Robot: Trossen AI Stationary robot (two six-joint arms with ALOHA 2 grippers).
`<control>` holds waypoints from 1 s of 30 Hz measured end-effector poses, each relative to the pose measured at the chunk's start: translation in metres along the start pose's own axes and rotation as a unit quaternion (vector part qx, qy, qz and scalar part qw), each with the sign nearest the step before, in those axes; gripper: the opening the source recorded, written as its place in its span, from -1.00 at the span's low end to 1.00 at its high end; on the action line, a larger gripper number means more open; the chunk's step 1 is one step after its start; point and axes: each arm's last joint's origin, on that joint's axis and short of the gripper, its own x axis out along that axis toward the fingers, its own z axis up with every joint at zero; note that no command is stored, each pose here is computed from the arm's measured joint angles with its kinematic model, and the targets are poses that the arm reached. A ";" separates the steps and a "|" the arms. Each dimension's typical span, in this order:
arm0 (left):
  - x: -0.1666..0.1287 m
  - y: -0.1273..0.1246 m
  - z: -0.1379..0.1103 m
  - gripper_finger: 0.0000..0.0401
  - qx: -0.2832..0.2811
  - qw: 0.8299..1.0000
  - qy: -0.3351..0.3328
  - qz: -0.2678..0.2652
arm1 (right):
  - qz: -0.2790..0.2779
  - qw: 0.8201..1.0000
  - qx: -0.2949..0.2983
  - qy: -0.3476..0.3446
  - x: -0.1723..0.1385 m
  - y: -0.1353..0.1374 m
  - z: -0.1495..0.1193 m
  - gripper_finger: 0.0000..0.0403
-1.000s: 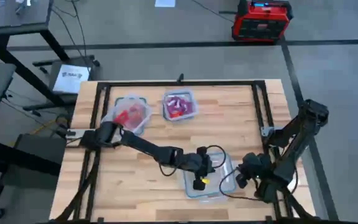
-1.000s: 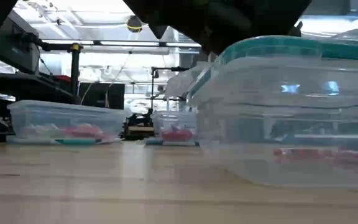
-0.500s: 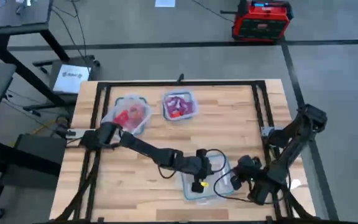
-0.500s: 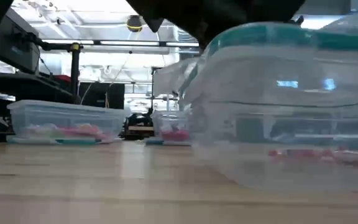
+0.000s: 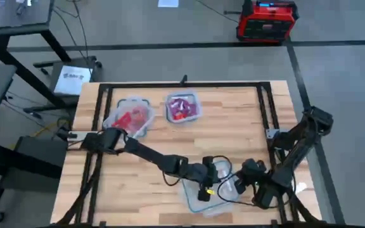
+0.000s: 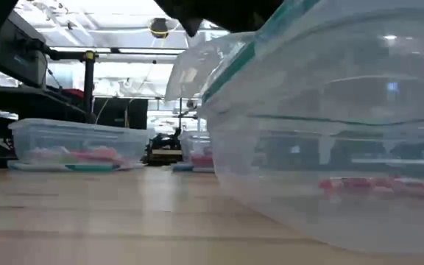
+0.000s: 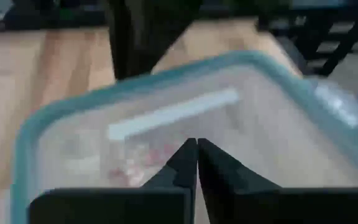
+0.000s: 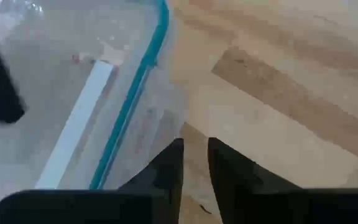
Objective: Sort candy
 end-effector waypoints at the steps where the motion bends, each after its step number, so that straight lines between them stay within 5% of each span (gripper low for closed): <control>1: 0.000 0.000 0.001 -1.00 -0.002 1.000 -0.007 0.001 | 0.000 1.000 0.002 0.000 0.002 0.001 0.000 -0.69; 19: 0.014 0.005 -0.008 -1.00 -0.024 0.998 -0.059 -0.003 | -0.004 1.000 -0.006 -0.001 0.007 0.002 -0.003 -0.69; 30: 0.019 0.008 -0.013 -1.00 -0.011 1.000 -0.027 0.005 | -0.004 1.000 -0.004 0.000 0.008 0.003 -0.001 -0.69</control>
